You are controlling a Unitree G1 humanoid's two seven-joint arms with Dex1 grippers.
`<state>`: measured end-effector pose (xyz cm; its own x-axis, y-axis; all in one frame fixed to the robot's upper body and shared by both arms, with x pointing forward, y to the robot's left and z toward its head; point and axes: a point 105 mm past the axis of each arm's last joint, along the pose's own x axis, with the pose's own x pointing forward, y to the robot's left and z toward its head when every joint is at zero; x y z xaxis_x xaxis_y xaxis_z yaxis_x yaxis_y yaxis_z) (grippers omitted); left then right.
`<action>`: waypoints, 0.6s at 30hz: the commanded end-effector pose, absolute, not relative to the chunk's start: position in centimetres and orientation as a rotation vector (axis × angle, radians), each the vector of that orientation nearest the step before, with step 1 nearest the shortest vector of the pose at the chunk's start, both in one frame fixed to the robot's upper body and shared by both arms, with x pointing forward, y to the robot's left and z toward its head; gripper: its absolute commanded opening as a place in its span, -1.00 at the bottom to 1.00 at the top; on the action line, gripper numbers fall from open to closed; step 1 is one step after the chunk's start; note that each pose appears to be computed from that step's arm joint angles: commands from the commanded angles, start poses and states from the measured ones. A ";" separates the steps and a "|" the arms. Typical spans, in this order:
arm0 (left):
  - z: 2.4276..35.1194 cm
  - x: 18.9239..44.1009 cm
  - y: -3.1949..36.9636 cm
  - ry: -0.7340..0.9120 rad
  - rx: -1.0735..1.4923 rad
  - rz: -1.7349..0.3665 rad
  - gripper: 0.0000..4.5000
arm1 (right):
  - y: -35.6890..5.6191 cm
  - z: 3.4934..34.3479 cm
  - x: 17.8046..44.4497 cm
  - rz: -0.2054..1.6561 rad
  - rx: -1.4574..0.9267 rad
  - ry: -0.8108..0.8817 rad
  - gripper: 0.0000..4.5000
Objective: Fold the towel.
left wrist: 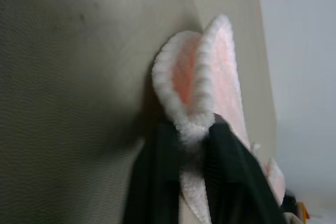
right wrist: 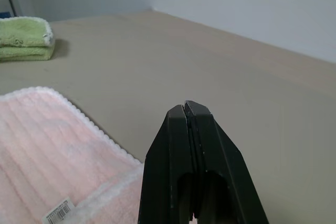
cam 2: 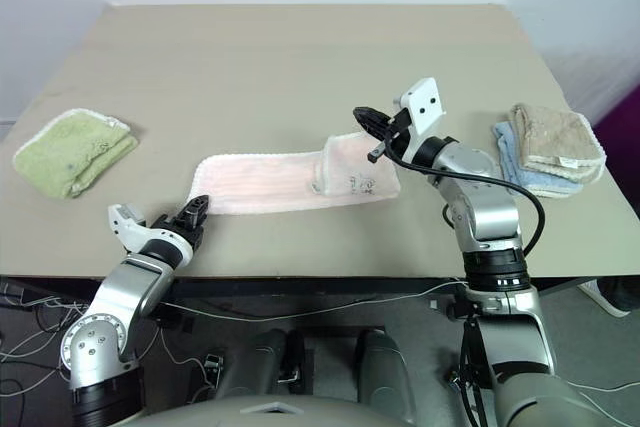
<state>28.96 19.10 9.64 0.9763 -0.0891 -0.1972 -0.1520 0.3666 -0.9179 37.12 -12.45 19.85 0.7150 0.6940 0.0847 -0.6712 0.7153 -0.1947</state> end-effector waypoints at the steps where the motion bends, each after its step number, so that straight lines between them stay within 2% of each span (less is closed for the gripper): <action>1: 10.5 28.9 20.0 0.168 -1.207 0.056 -0.99 | -12.2 21.3 36.6 0.767 -0.168 -0.212 -1.00; 6: 11.7 29.0 21.2 0.108 -1.182 0.055 -0.99 | -12.2 21.0 36.5 0.767 -0.170 -0.205 -1.00; 11: 14.2 29.0 24.9 -0.008 -1.070 0.059 -0.99 | -12.4 21.0 36.5 0.760 -0.172 -0.206 -1.00; 15: 17.3 29.2 27.9 -0.098 -0.890 0.007 -0.99 | -12.7 21.1 36.6 0.745 -0.177 -0.210 -1.00; 18: 19.9 29.6 27.8 -0.142 -0.743 -0.097 -0.99 | -13.0 21.1 36.7 0.732 -0.177 -0.213 -1.00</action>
